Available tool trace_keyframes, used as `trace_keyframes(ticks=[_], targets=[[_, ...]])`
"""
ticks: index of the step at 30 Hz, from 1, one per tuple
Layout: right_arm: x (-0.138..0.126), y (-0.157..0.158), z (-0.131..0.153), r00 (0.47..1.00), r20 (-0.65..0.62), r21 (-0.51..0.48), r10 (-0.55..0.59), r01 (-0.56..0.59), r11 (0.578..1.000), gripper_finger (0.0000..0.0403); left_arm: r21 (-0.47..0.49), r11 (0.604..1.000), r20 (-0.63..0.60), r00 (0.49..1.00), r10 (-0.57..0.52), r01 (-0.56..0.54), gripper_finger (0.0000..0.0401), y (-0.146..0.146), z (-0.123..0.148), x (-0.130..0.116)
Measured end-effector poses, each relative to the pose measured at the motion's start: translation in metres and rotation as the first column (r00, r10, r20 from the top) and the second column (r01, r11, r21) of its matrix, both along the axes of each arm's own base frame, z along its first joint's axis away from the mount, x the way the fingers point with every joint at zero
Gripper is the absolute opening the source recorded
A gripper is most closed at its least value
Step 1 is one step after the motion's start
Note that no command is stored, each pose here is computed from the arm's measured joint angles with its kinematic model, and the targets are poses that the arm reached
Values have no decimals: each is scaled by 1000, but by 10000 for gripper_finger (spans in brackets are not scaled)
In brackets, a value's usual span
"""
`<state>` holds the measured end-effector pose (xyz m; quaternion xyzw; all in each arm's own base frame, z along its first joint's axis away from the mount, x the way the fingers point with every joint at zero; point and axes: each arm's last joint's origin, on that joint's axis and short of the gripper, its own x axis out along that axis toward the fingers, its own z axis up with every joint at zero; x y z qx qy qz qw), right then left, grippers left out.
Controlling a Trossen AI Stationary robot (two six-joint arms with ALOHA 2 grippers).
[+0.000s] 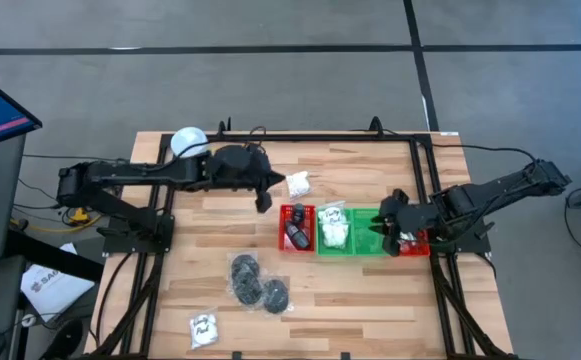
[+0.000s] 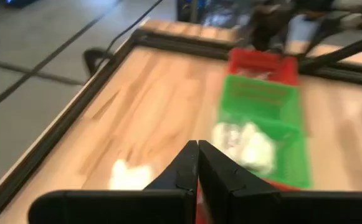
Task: Pick & Place Travel size toiletries
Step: Put the silver nail cutter into the right red bin
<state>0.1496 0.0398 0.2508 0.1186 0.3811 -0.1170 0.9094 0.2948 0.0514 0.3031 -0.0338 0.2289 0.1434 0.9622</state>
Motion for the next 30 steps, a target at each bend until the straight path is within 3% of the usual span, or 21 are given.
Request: trace_keyframes(ticks=[11, 22, 26, 30], targets=[[8, -10, 6, 998, 60, -84, 33, -28, 996, 102, -17, 985, -154, 974, 167, -172, 4, 59, -38, 5], [8, -11, 5, 998, 57, -84, 23, -18, 996, 102, -168, 916, -237, 917, 322, -365, 4, 116, -79, 1], [8, -11, 5, 998, 57, -84, 23, -18, 996, 102, -170, 904, -254, 904, 344, -392, 4, 126, -85, -2], [8, -11, 5, 998, 57, -84, 24, -19, 996, 102, -161, 922, -275, 913, 300, -352, 4, 129, -90, -2]])
